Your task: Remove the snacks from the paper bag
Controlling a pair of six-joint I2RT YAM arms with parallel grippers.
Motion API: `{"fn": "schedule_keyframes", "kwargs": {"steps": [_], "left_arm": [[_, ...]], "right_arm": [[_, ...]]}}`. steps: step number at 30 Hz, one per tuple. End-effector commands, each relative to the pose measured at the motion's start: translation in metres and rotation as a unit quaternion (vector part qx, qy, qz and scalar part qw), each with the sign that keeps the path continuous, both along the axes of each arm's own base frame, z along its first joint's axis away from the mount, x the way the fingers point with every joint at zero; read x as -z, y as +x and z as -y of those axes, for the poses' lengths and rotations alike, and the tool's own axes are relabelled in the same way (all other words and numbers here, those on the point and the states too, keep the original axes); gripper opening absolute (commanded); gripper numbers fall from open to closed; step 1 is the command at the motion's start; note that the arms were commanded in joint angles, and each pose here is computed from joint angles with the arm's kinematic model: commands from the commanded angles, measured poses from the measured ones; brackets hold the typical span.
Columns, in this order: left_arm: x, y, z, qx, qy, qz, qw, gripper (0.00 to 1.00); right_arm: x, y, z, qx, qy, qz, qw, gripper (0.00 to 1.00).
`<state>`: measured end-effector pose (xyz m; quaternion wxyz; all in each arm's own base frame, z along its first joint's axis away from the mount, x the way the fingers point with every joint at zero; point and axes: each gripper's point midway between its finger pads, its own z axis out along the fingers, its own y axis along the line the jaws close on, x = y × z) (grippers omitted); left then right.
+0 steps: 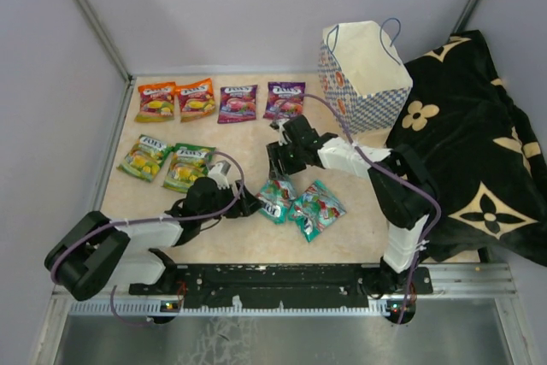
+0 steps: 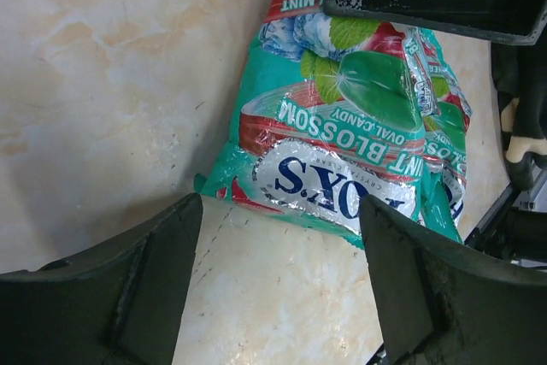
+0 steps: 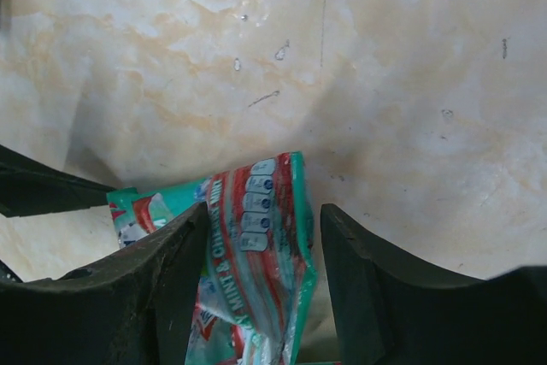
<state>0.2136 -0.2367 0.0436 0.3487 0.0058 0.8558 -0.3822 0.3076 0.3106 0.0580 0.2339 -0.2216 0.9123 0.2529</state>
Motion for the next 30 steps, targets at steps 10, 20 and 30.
{"fn": "schedule_keyframes", "kwargs": {"steps": [10,20,30], "left_arm": [[0.019,0.004,0.003,-0.002,0.016,-0.041,0.999,0.36],[0.017,0.053,-0.004,-0.052,0.060,-0.023,0.997,0.01],[-0.024,0.175,-0.003,-0.074,0.090,0.030,0.993,0.00]], "right_arm": [[0.020,0.017,0.014,0.012,0.053,-0.019,0.998,0.53],[0.033,0.007,0.017,0.036,0.092,-0.041,0.994,0.18],[0.028,0.030,0.033,0.330,0.188,-0.088,0.921,0.00]]}}
